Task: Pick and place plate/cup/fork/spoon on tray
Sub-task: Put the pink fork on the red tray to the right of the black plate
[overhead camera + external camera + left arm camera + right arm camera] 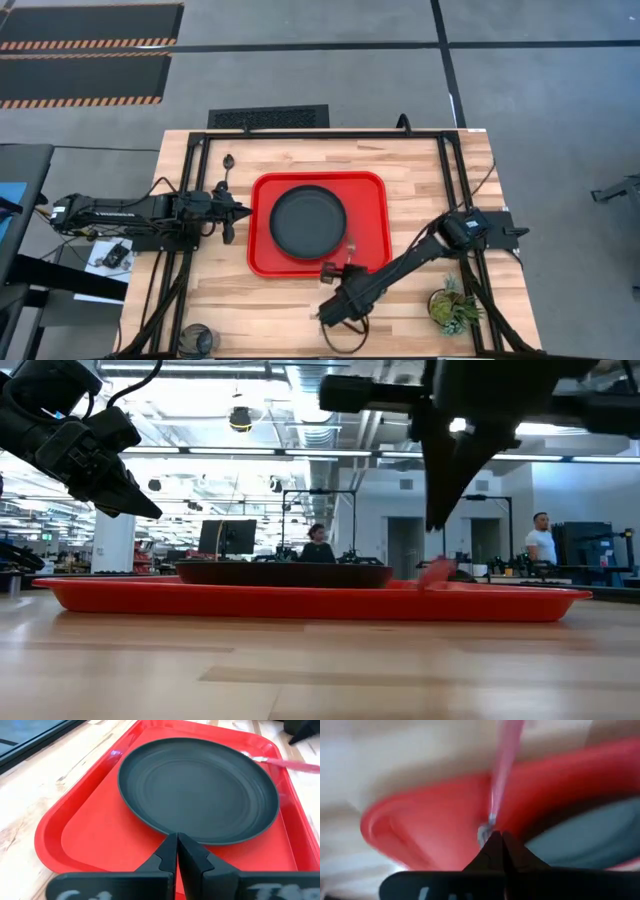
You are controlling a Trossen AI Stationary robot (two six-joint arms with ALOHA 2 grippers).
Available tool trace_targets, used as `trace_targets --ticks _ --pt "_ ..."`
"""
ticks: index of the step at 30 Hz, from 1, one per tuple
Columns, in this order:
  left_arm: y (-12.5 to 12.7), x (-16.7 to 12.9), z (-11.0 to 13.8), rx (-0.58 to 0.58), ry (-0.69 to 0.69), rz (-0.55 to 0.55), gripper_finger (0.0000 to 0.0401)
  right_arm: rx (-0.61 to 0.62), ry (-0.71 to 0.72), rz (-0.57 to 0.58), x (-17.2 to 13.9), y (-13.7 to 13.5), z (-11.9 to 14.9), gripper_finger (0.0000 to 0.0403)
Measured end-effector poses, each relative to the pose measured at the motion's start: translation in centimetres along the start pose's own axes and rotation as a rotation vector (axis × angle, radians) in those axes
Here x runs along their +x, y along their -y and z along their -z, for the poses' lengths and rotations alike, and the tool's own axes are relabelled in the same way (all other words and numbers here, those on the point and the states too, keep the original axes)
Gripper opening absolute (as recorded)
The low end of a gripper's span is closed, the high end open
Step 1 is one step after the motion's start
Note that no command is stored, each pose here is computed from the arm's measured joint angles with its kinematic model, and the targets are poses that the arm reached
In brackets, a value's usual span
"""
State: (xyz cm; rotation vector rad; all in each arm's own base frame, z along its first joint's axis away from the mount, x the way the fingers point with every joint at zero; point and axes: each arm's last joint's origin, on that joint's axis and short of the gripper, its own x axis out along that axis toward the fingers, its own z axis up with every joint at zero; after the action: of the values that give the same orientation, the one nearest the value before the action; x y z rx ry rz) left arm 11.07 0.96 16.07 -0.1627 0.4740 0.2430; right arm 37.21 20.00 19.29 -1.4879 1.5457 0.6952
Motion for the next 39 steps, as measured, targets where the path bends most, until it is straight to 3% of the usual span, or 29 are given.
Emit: trace_targets --ticks 5,8,19,23,25,31,35,39 --pt "0.0 0.0 0.0 0.000 0.000 0.000 0.0000 0.022 0.038 0.086 -1.1 -1.3 2.6 0.0001" --pt "0.0 0.0 0.0 -0.011 -0.001 0.000 0.0000 0.140 0.066 0.102 -1.1 -2.1 3.4 0.0001" --pt "0.0 0.0 0.0 -0.061 0.000 0.000 0.0000 1.260 0.453 0.044 -1.0 -4.1 8.3 0.0005" --pt "0.0 0.0 0.0 -0.088 0.000 0.000 0.0000 1.786 0.548 -0.065 0.0 -5.3 10.0 0.0029" --pt "0.0 0.0 0.0 -0.088 0.001 0.000 0.0000 1.964 0.567 -0.135 0.5 -5.5 10.3 0.0053" --pt "0.0 0.0 0.0 -0.084 0.003 -0.009 0.0000 2.334 0.578 -0.324 2.0 -4.5 10.1 0.0148" --pt "0.0 0.0 0.0 -0.071 0.005 -0.014 0.0000 2.464 0.519 -0.380 3.7 -3.9 8.7 0.0197" --pt "0.0 0.0 0.0 -0.074 0.000 0.008 0.0000 2.531 0.449 -0.399 5.8 -3.5 7.0 0.0212"
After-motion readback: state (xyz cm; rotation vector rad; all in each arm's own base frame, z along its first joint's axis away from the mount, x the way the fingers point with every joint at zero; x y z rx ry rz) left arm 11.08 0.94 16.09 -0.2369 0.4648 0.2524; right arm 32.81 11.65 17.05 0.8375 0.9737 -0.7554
